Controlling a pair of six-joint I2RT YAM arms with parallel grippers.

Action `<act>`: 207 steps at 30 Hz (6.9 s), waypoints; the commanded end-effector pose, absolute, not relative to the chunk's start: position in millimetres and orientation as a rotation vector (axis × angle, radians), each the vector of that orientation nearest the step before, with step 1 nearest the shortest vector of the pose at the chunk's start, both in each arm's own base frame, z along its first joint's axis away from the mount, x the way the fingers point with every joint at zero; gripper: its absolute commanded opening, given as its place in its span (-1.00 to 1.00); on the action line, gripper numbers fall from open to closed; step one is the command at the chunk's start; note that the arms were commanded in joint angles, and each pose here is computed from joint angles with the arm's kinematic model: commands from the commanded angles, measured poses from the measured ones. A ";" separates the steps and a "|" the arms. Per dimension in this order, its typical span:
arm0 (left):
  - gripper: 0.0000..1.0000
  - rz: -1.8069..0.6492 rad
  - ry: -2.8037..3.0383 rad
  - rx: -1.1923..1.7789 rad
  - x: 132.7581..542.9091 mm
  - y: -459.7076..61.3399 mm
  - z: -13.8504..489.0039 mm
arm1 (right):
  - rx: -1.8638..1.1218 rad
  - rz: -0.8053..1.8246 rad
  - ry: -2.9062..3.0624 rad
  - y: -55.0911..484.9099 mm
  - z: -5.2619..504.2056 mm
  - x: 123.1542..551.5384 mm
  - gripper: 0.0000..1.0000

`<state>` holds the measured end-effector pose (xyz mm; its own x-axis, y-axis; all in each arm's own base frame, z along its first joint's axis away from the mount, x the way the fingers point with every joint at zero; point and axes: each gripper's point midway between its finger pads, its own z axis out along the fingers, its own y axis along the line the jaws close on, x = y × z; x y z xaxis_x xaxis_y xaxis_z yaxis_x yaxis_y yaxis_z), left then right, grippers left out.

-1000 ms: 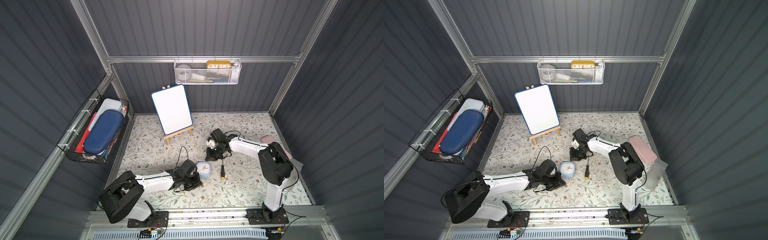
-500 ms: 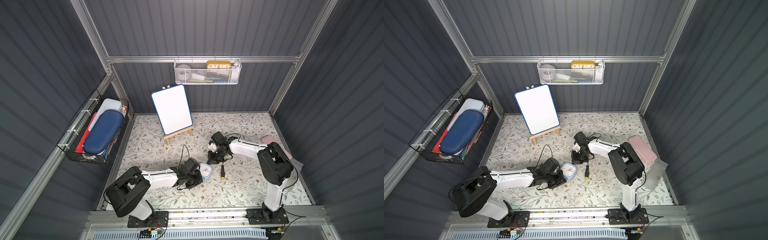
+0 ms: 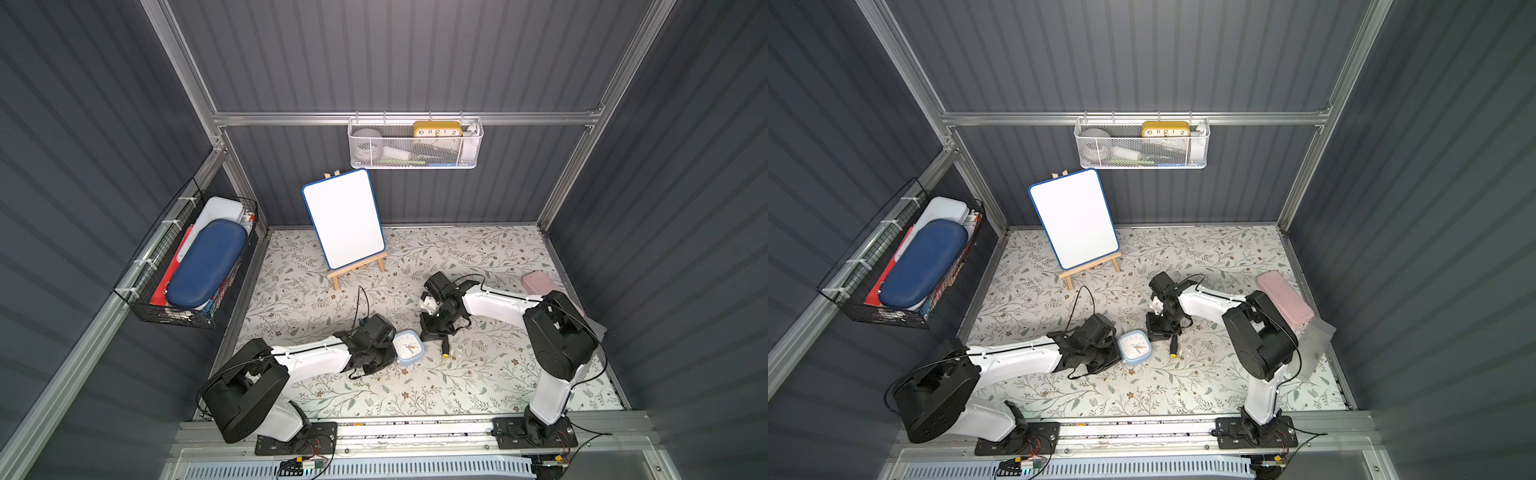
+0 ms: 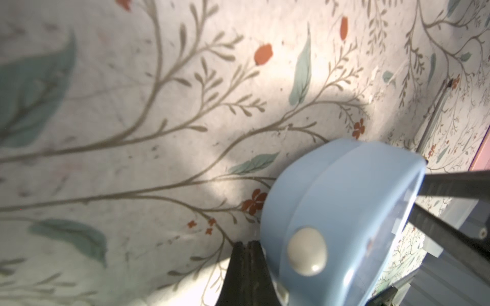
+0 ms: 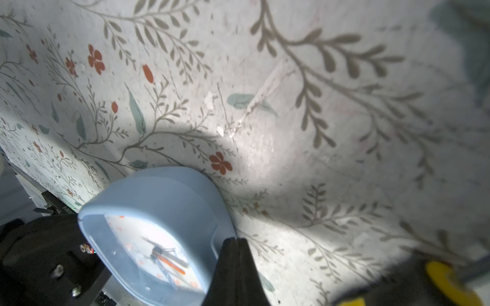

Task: Remove the battery from the alarm
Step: Adjust the alarm at the center of the board.

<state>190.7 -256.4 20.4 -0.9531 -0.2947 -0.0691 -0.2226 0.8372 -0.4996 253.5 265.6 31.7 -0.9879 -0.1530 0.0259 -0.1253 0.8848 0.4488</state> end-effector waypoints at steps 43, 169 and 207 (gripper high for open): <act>0.68 -1.103 2.559 -0.121 184.7 -259.6 54.5 | 0.352 -0.751 -2.928 268.3 39.1 235.0 -0.34; -1.00 -1.043 2.446 -0.148 247.0 -233.3 112.1 | 0.163 -0.565 -3.061 225.2 49.2 252.0 -1.00; -0.20 -0.806 2.931 0.096 205.0 -250.1 35.4 | 0.445 -0.896 -2.977 285.0 70.4 248.8 -0.38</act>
